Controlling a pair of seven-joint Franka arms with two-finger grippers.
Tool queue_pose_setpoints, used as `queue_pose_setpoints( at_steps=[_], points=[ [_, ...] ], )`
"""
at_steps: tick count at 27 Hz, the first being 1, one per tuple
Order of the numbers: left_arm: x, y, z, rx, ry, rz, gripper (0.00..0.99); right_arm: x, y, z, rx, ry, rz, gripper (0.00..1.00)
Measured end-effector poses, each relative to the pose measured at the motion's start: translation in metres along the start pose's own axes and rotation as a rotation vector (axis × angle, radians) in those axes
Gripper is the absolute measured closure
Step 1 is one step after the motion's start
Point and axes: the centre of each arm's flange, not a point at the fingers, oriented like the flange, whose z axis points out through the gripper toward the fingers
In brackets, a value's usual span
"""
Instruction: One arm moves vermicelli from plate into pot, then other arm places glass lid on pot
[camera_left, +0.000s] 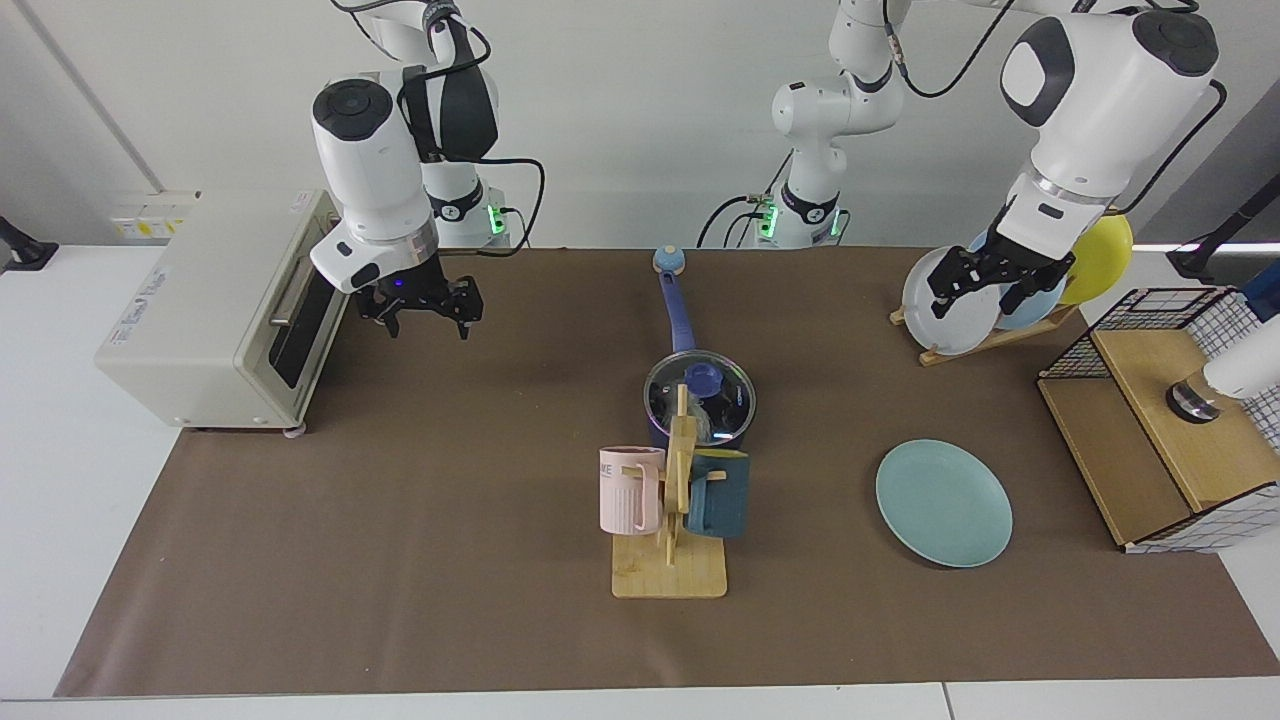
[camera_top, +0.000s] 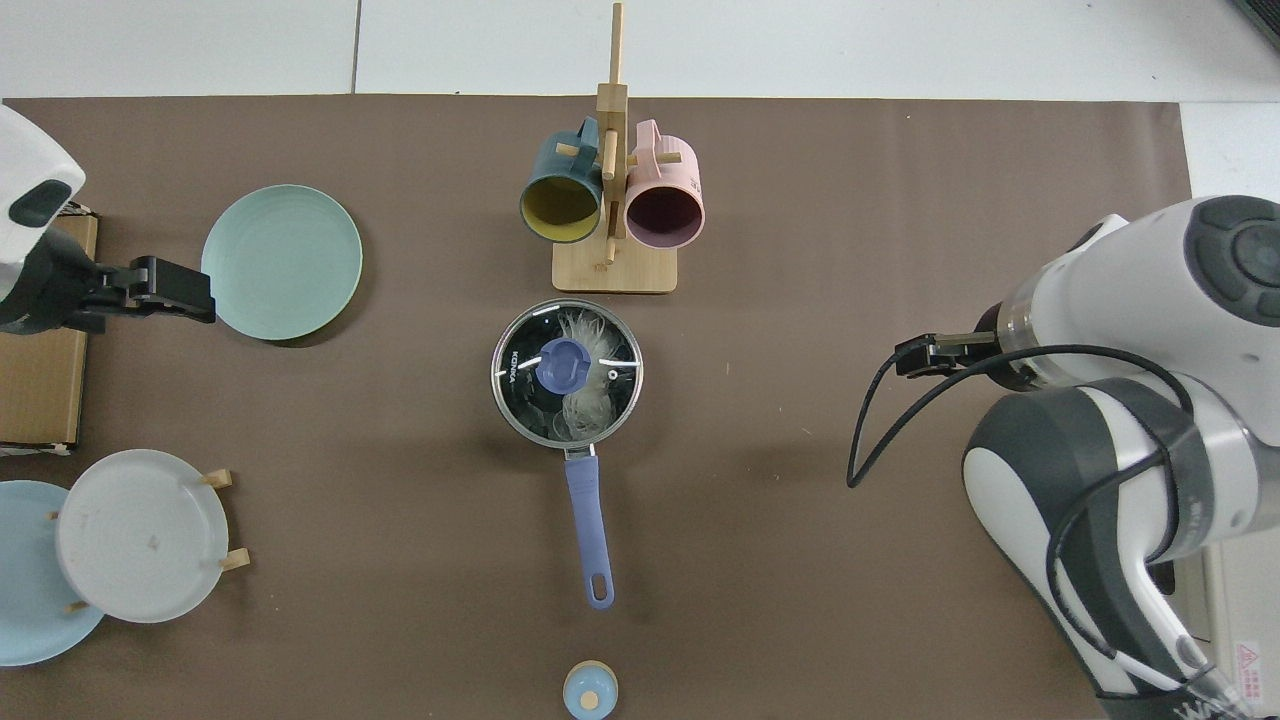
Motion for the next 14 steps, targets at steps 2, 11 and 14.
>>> queue_pose_setpoints(
  at_steps=[2, 11, 14],
  points=[
    [0.000, 0.000, 0.000, 0.000, 0.000, 0.000, 0.000, 0.002, 0.012, 0.000, 0.000, 0.000, -0.010, 0.00],
    [0.000, 0.000, 0.000, 0.000, 0.000, 0.000, 0.000, 0.007, 0.054, -0.006, 0.001, -0.007, -0.033, 0.00],
    [0.000, 0.000, 0.000, 0.000, 0.000, 0.000, 0.000, 0.006, 0.065, -0.017, 0.000, -0.011, -0.029, 0.00]
  ],
)
